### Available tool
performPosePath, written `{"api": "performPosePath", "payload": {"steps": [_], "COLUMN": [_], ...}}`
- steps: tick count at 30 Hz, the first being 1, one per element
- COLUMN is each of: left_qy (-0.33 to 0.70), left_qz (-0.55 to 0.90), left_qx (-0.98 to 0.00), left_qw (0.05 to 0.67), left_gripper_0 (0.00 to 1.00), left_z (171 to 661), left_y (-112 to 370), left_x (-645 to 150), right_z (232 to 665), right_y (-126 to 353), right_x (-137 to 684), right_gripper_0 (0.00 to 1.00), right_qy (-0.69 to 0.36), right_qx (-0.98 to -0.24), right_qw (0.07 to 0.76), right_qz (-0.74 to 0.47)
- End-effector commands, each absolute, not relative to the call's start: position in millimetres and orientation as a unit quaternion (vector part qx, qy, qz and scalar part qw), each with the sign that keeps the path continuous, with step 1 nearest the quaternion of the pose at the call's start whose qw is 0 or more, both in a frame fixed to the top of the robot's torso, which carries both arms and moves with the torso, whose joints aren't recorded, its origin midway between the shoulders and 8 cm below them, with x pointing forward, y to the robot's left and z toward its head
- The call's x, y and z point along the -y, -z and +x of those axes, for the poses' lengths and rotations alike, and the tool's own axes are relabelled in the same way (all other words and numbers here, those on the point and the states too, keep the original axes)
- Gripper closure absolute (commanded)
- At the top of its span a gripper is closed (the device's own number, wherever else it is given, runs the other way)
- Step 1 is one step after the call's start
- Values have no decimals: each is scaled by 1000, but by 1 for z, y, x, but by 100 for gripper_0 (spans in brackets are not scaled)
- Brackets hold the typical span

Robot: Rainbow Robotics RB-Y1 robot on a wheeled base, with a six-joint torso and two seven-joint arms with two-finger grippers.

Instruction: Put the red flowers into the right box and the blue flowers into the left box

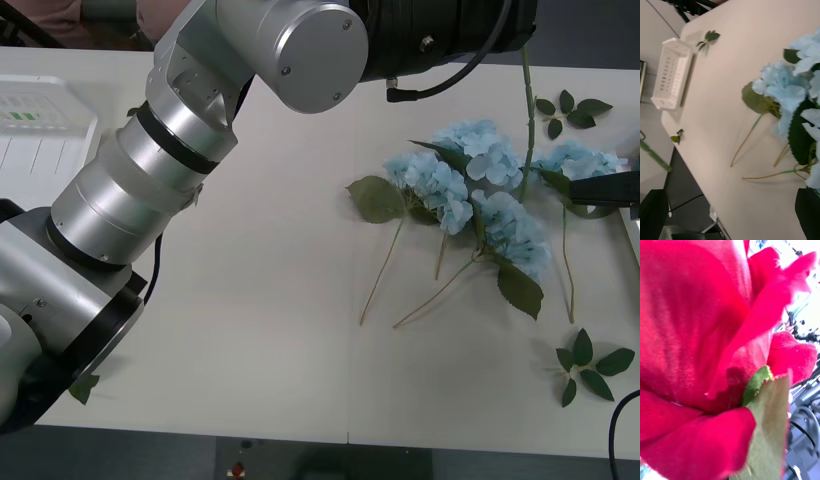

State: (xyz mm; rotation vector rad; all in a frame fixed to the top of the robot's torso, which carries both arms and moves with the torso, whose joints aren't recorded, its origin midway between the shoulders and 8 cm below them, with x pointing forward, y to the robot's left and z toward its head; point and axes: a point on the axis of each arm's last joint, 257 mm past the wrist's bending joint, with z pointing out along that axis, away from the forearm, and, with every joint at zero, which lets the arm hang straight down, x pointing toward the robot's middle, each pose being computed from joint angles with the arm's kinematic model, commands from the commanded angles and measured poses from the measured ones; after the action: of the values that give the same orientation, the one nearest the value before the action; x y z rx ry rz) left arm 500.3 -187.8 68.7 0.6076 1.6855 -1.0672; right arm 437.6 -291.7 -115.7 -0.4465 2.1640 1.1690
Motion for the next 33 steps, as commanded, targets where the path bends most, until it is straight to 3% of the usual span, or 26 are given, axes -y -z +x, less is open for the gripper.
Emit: {"api": "performPosePath", "payload": {"steps": [1, 10, 33], "left_qy": [462, 466, 466], "left_qz": [245, 245, 245], "left_qx": [-676, -674, -674], "left_qw": [519, 518, 518], "left_gripper_0": [100, 100, 100], "left_z": [494, 493, 493], "left_y": [-105, -106, -106], "left_x": [190, 191, 191], "right_z": [426, 408, 445], "right_y": [79, 32, -7], "right_x": [290, 267, 187], "right_gripper_0": [2, 1, 2], "right_qy": [-461, -547, -585], "right_qx": [-796, -737, -709], "right_qw": [336, 336, 326], "right_qz": [-202, -210, -221]}}
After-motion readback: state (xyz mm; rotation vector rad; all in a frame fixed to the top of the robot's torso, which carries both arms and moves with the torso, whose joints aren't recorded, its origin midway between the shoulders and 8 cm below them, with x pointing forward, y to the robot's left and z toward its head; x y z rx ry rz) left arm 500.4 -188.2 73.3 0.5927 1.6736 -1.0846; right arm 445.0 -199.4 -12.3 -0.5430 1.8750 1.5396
